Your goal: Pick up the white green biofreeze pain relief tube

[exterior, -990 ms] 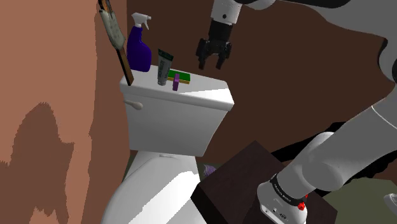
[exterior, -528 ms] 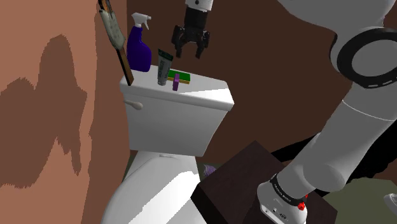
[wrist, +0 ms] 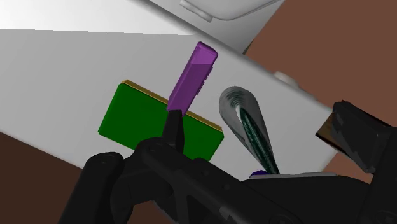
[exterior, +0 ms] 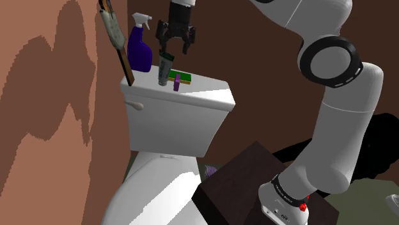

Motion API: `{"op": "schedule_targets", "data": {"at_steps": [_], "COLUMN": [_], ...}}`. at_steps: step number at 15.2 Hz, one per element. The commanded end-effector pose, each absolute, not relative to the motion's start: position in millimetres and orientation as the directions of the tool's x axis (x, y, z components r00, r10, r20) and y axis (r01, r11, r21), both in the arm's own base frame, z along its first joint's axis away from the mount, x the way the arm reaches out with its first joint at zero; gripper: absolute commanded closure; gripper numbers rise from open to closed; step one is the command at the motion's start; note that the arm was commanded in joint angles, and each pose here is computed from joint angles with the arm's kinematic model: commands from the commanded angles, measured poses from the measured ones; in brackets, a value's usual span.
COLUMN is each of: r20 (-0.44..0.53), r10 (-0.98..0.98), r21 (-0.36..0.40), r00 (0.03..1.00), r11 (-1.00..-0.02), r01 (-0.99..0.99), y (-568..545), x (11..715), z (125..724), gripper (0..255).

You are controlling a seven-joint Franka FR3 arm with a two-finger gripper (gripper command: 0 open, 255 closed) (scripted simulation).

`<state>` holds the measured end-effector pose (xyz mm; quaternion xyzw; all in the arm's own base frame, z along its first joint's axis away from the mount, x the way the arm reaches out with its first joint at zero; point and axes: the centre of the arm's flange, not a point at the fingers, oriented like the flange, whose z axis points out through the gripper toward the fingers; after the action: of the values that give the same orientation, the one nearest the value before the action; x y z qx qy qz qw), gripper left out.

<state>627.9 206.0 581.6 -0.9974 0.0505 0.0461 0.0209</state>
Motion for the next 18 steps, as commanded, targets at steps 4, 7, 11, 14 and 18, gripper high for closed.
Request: {"op": "schedule_targets", "data": {"at_steps": [4,7,11,14,18], "r20": [-0.093,-0.093,-0.093,-0.093,-0.093], "r10": [-0.099,-0.099,-0.099,-0.099,-0.099], "r21": [-0.037,-0.037,-0.037,-0.037,-0.037], "r00": [0.991,0.991,0.991,0.991,0.991], "r11": [-0.994,-0.994,-0.994,-0.994,-0.994], "r01": [-0.103,-0.103,-0.103,-0.103,-0.103], "y": [206.6,206.7,206.9,206.8,206.6], "x": [628.5,628.5,628.5,628.5,628.5], "z": [556.2,556.2,556.3,556.1,566.8], "gripper": [0,255,255,255,255]}}
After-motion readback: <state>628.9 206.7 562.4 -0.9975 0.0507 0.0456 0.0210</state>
